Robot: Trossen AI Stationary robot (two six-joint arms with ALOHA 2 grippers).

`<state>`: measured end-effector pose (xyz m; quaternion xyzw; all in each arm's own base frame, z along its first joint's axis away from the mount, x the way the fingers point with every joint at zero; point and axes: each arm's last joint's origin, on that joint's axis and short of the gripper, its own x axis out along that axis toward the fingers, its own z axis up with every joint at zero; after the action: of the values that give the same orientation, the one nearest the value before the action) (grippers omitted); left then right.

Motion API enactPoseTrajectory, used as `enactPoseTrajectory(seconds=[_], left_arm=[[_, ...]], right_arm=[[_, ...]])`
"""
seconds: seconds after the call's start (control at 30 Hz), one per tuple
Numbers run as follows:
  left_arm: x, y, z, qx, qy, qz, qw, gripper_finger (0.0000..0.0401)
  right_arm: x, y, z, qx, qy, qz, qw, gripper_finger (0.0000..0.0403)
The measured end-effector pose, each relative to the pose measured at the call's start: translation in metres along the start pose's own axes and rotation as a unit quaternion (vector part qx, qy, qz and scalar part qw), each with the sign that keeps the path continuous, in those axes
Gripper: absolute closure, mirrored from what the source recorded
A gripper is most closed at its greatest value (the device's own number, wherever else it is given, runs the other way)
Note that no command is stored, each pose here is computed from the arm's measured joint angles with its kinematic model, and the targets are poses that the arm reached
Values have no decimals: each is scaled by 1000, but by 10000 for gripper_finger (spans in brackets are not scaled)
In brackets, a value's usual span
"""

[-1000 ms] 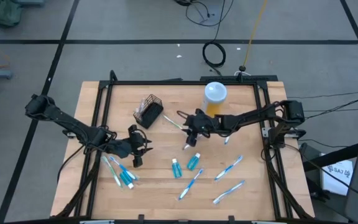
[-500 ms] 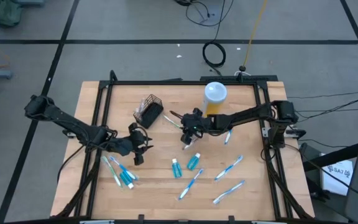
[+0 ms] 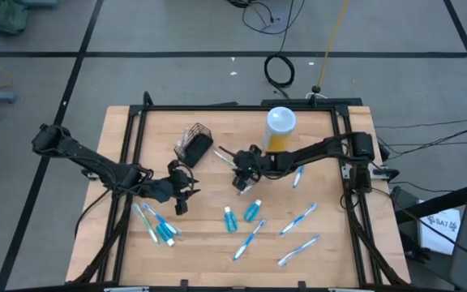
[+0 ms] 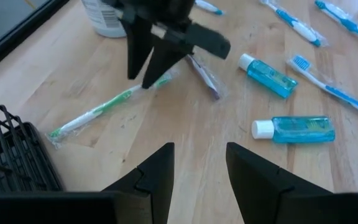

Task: Pick & Place toothbrushing station
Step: Put the top right green toothbrush into the black wire organizer

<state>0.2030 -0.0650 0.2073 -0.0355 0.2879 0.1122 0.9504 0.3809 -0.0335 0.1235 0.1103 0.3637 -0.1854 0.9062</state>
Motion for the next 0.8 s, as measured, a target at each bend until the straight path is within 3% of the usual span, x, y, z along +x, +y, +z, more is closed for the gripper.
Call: enactPoseTrajectory(seconds=[0.27, 0.53, 0.8], left_arm=[[0, 0, 0, 1, 1, 0, 1000, 249], [0, 0, 0, -6, 1, 0, 1000, 249], [0, 0, 1, -31, -5, -2, 1000, 249]], right_arm=[[10, -1, -12, -1, 28, -11, 1000, 291], [8, -1, -12, -8, 30, -7, 999, 390], [-3, 15, -13, -84, 26, 4, 996, 391]])
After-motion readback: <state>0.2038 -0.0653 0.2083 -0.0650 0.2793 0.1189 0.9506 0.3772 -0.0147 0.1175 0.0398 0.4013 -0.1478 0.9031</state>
